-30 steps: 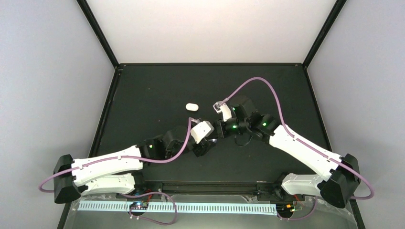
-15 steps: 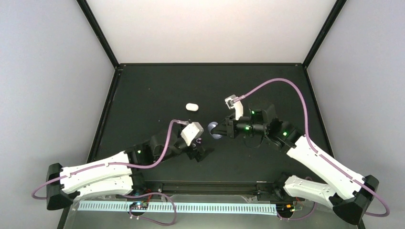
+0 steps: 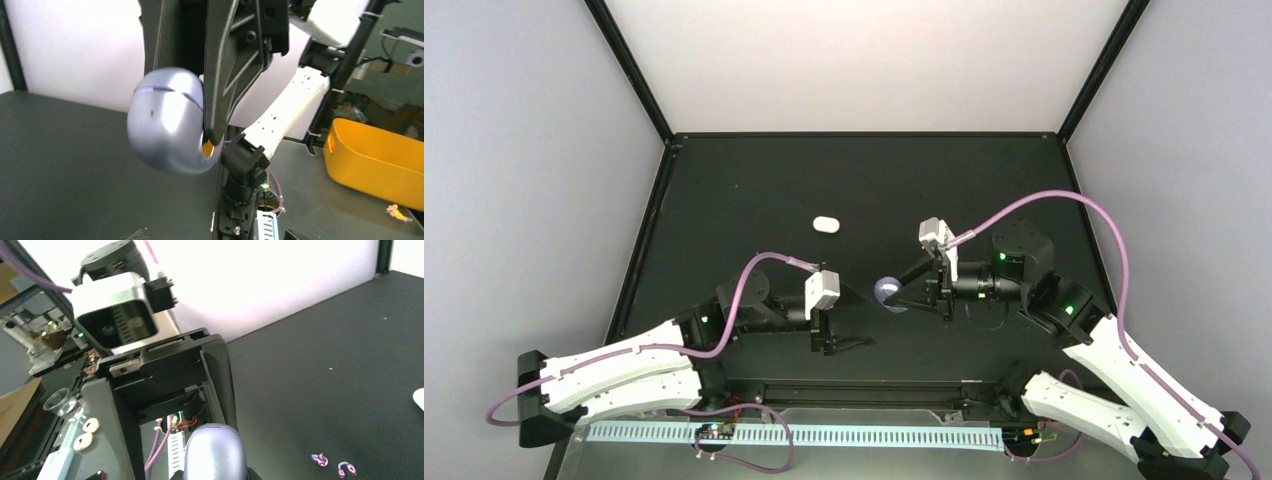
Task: Insert the wireless bluetooth earbuds into the charging case
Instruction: Pick up the charging case at the center of the board.
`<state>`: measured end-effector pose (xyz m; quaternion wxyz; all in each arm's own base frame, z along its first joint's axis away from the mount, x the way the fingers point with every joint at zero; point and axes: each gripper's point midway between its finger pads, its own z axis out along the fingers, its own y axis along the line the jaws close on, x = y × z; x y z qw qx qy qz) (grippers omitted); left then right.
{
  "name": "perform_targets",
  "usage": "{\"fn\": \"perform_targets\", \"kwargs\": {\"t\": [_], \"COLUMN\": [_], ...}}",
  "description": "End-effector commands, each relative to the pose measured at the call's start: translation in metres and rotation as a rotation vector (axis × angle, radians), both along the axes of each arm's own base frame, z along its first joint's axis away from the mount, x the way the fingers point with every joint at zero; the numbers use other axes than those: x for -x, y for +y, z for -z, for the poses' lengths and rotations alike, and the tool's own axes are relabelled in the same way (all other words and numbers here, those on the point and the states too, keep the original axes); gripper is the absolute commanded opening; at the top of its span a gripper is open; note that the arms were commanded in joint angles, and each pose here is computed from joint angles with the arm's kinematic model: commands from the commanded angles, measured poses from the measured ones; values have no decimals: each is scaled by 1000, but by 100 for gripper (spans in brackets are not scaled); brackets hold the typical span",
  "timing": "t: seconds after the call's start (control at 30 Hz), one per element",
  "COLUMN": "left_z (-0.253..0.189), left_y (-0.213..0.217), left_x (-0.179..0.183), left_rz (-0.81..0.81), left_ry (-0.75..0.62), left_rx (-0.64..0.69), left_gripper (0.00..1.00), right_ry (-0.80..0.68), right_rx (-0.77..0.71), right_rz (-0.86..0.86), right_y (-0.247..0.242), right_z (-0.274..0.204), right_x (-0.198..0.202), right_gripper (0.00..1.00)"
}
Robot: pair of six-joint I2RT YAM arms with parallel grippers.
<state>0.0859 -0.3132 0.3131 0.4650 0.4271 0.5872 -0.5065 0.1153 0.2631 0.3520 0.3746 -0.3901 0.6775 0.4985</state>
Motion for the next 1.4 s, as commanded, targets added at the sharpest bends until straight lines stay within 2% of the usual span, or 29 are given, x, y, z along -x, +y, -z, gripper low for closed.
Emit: {"fn": "perform_targets", "kwargs": {"t": [0.0, 0.33, 0.63, 0.73, 0.9, 1.13, 1.27, 1.37], "left_z": [-40, -45, -48, -45, -41, -37, -34, -32], "left_y": [-6, -28, -37, -37, -37, -38, -39, -40], "left_x": [16, 9, 14, 16, 19, 25, 27, 28], "left_rz": [136, 202, 259, 271, 290, 337, 356, 366], "left_ry": [-12, 16, 31, 36, 46, 52, 48, 44], "left_rx": [92, 57, 54, 49, 32, 21, 16, 9], "left_gripper": [69, 58, 34, 32, 42, 48, 47, 37], "right_ry": [-39, -3, -14, -28, -35, -32, -28, -23], "right_rx": [-1, -4, 20, 19, 14, 6, 2, -6], "right_rz": [-107, -202, -192, -178, -181, -193, -201, -210], "right_y": [-2, -3, -7, -8, -7, -5, -4, -4], "right_z": [5, 8, 12, 10, 7, 5, 4, 3], "right_x": [19, 37, 37, 36, 36, 36, 37, 38], "right_gripper": [8, 9, 9, 9, 9, 9, 9, 9]}}
